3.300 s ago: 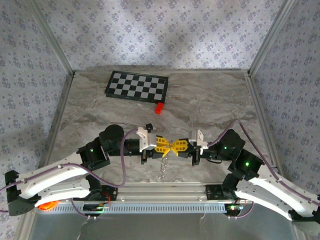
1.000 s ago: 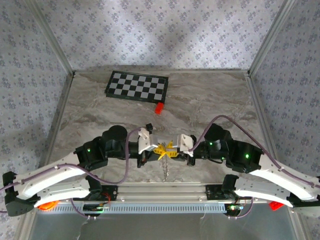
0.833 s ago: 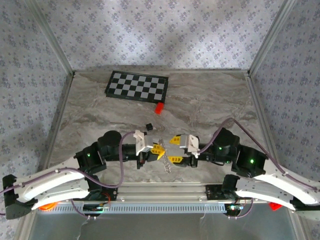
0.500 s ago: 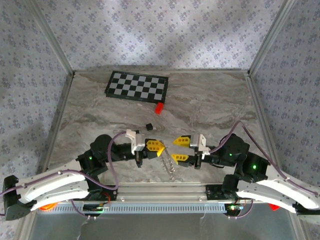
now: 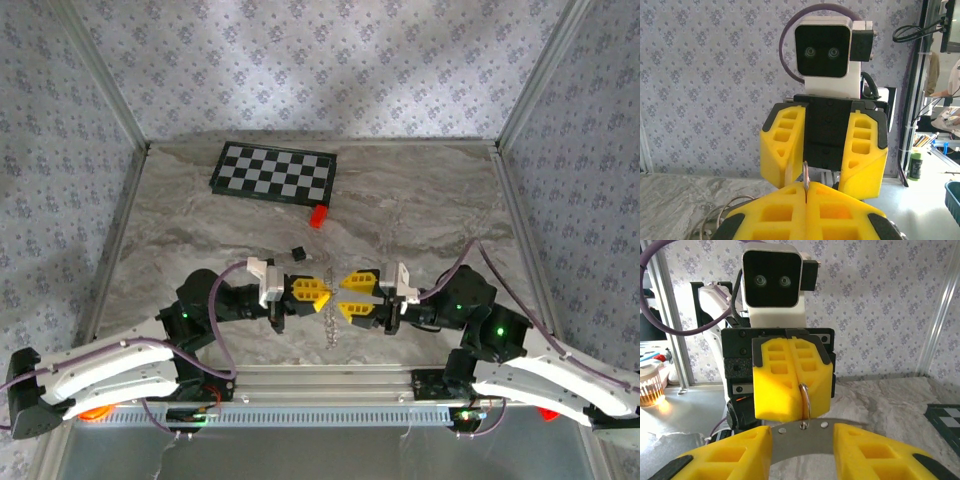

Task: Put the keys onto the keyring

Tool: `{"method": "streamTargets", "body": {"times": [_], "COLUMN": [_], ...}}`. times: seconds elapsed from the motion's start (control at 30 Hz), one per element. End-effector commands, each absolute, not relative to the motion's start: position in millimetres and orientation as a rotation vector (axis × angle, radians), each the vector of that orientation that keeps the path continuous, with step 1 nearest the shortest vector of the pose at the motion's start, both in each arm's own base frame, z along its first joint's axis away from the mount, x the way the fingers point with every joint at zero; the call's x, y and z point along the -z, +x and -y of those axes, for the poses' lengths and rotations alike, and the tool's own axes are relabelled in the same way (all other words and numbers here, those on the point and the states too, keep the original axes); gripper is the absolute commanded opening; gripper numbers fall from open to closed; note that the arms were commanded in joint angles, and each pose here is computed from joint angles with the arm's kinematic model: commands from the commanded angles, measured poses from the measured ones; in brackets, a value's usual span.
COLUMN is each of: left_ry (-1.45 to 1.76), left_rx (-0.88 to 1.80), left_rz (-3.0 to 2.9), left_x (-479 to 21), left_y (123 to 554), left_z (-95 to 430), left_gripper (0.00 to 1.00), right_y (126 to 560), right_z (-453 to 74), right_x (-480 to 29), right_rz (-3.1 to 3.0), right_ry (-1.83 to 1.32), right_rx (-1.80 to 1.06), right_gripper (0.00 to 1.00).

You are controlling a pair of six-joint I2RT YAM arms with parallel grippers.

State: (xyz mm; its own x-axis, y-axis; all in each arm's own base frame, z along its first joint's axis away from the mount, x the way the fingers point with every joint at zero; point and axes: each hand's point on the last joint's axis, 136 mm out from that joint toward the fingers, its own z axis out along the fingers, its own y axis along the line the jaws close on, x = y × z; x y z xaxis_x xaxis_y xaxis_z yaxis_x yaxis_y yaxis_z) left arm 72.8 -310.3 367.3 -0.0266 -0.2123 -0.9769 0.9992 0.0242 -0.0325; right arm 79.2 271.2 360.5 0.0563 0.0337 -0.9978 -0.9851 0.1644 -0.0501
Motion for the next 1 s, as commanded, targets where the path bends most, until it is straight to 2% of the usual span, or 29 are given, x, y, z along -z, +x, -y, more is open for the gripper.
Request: {"method": "streamTargets", "body": {"times": [0.0, 0.23, 0.33, 0.5, 0.63, 0.7, 0.83, 0.97], "left_ry": [0.996, 1.007, 1.010, 1.038, 1.051, 1.054, 1.063, 1.109], "left_rx": [1.340, 1.347, 1.344, 1.343, 1.341, 1.336, 1.297, 1.183], "left_rz": [-0.986, -1.000, -1.011, -1.042, -1.061, -1.065, -1.106, -1.230], "left_x": [-391, -389, -387, -380, -376, -377, -372, -358], "left_y": [64, 63, 64, 63, 63, 62, 65, 72], "left_z": [304, 305, 306, 309, 308, 307, 304, 296], "left_gripper": [0.00, 0.00, 0.00, 0.00, 0.00, 0.00, 0.00, 0.21], "right_y": [78, 82, 82, 83, 84, 83, 84, 88], "right_z": [-273, -276, -277, -282, -284, -285, -284, -279], "right_x": [-367, -366, -365, -365, -364, -364, -365, -357], "right_rz": [-1.191, -1.204, -1.201, -1.200, -1.202, -1.194, -1.200, -1.291], "right_ry": [-1.066, -1.063, -1.067, -1.081, -1.086, -1.090, -1.096, -1.149], "right_rx": [-1.103, -1.099, -1.100, -1.103, -1.106, -1.112, -1.099, -1.017], "right_gripper": [0.37, 0.30, 0.23, 0.06, 0.04, 0.00, 0.00, 0.00]}}
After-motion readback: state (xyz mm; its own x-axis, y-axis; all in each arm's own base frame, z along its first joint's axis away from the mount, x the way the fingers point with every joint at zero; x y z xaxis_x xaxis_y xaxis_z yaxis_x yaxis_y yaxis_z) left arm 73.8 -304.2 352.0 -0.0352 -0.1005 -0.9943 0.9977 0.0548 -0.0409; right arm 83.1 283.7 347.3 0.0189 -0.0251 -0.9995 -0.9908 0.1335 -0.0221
